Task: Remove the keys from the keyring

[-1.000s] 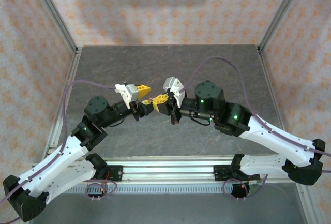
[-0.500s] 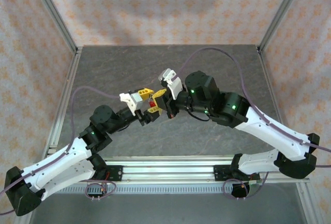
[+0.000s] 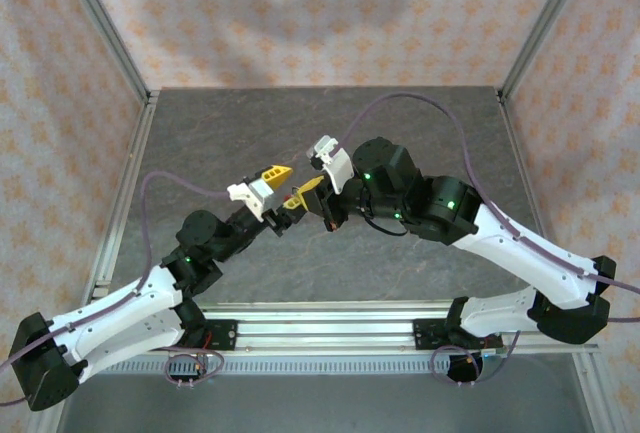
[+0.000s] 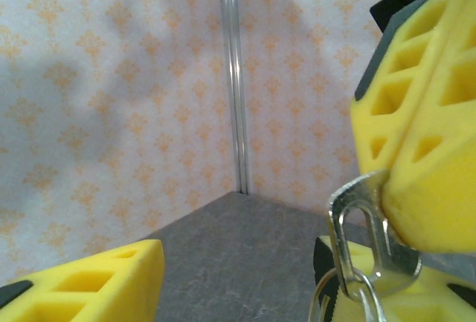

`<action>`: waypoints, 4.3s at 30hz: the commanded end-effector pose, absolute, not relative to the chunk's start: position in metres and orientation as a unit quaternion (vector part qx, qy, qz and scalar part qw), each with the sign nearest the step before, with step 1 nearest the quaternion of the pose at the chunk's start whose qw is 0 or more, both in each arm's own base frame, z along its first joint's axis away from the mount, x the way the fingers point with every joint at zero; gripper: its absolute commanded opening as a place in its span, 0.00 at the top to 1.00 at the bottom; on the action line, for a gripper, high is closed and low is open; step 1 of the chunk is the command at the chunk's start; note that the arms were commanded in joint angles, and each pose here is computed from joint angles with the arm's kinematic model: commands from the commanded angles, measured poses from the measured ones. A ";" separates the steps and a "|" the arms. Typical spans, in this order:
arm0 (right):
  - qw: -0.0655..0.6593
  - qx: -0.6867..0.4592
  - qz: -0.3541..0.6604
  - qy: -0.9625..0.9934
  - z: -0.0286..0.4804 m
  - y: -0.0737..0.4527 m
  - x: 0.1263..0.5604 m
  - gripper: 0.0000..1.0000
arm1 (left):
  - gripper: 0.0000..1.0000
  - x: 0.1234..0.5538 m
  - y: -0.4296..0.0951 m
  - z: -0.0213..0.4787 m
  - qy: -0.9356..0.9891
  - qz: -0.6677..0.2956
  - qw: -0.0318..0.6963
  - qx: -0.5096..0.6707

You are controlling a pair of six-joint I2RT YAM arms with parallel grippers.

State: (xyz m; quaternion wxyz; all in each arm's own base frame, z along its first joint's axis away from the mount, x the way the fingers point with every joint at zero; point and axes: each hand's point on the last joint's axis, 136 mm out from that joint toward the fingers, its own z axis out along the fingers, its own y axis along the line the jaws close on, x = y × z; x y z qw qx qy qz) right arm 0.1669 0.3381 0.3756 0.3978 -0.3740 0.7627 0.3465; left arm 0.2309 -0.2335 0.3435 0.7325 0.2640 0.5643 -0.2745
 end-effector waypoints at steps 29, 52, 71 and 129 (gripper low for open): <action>0.440 -0.349 0.359 0.746 0.407 0.326 0.170 1.00 | 0.57 0.214 -0.233 0.358 0.552 -0.301 0.726 0.277; 0.436 -0.355 0.360 0.745 0.403 0.329 0.170 1.00 | 0.61 0.209 -0.229 0.370 0.543 -0.302 0.733 0.276; 0.481 -0.350 0.356 0.721 0.408 0.318 0.173 1.00 | 0.97 0.205 -0.233 0.369 0.560 -0.308 0.710 0.296; 0.447 -0.318 0.437 0.713 0.435 0.323 0.165 1.00 | 0.55 0.212 -0.246 0.375 0.521 -0.326 0.735 0.286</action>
